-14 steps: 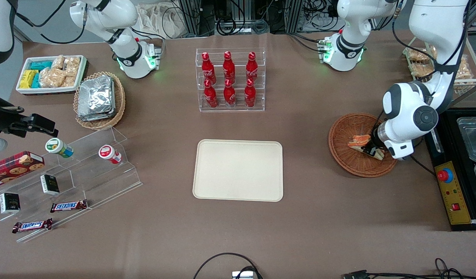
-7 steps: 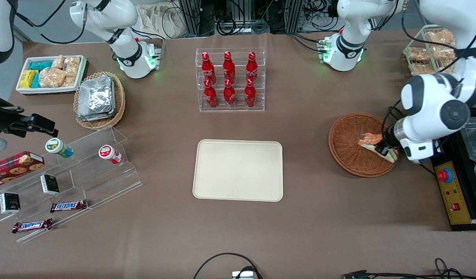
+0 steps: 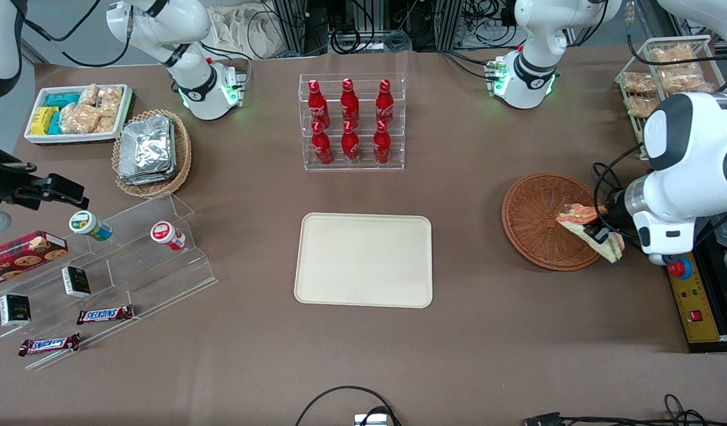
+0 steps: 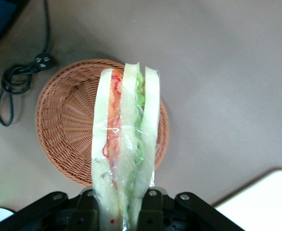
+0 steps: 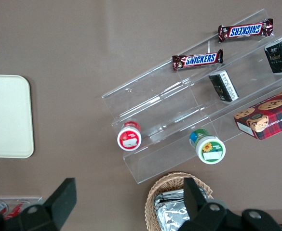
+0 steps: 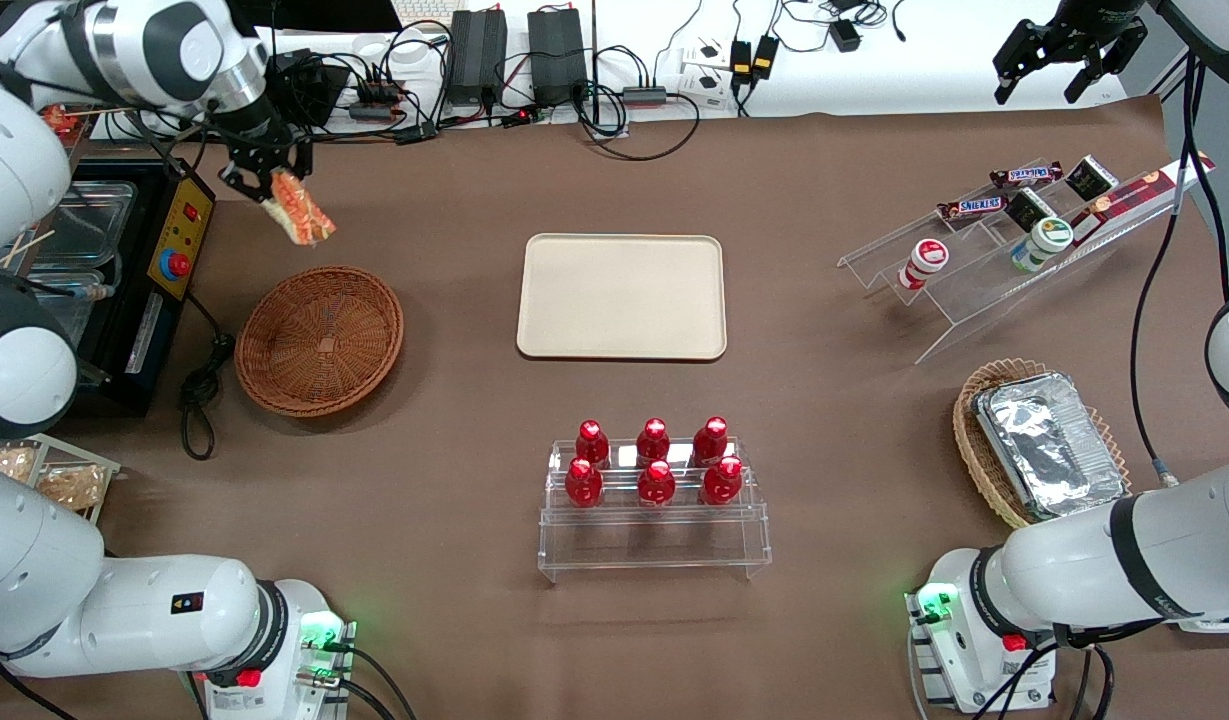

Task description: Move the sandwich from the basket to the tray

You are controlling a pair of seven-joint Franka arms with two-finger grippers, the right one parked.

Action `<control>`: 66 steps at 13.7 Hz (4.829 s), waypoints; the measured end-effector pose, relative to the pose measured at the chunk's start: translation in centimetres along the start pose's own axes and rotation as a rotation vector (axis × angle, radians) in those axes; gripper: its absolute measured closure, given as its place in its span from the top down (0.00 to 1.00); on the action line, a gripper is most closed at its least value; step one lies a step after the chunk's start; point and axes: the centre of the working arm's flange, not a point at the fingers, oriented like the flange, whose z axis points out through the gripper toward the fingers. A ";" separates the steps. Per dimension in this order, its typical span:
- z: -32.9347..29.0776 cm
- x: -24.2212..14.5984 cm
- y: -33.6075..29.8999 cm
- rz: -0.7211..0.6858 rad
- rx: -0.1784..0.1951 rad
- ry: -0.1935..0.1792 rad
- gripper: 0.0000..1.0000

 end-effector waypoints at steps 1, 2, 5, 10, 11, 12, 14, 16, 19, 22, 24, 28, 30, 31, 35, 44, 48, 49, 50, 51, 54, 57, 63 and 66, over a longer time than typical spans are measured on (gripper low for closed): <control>-0.7 -1.1 1.7 0.053 -0.009 0.009 0.21; -1.3 -2.4 3.6 0.113 -0.019 0.017 0.21; -0.9 -7.7 9.9 0.305 -0.027 0.023 0.21; 6.1 -17.2 19.9 0.564 0.004 -0.045 0.17; 7.8 -17.9 21.1 0.624 -0.002 -0.058 0.17; 9.4 -18.1 22.1 0.678 -0.015 -0.065 0.17; 12.2 -17.7 23.0 0.757 -0.024 -0.076 0.17; 14.5 -17.6 23.8 0.826 -0.033 -0.085 0.17; 18.5 -19.1 25.5 0.870 -0.057 -0.088 0.17; 21.5 -20.3 26.5 0.885 -0.063 -0.092 0.17; 22.2 -20.7 26.6 0.890 -0.056 -0.098 0.17; 23.3 -21.6 27.1 0.819 -0.060 -0.097 0.17; 23.6 -21.6 27.1 0.758 -0.060 -0.097 0.17; 23.7 -21.6 27.2 0.746 -0.059 -0.098 0.17; 23.7 -21.6 27.2 0.739 -0.064 -0.093 0.52; 17.6 -21.2 26.4 0.736 -0.057 -0.073 1.00; 13.3 -19.1 21.5 0.690 0.002 -0.067 1.00; 12.9 -18.4 19.8 0.673 0.018 -0.069 1.00; 12.6 -17.9 18.0 0.657 0.034 -0.070 1.00; 12.3 -17.3 16.4 0.639 0.047 -0.069 1.00; 10.4 -15.2 12.3 0.582 0.054 -0.054 1.00; 5.7 -10.7 8.3 0.487 0.042 -0.038 1.00; -2.2 -0.8 1.5 0.310 -0.019 -0.011 1.00; -1.1 0.0 1.1 0.304 -0.031 -0.002 1.00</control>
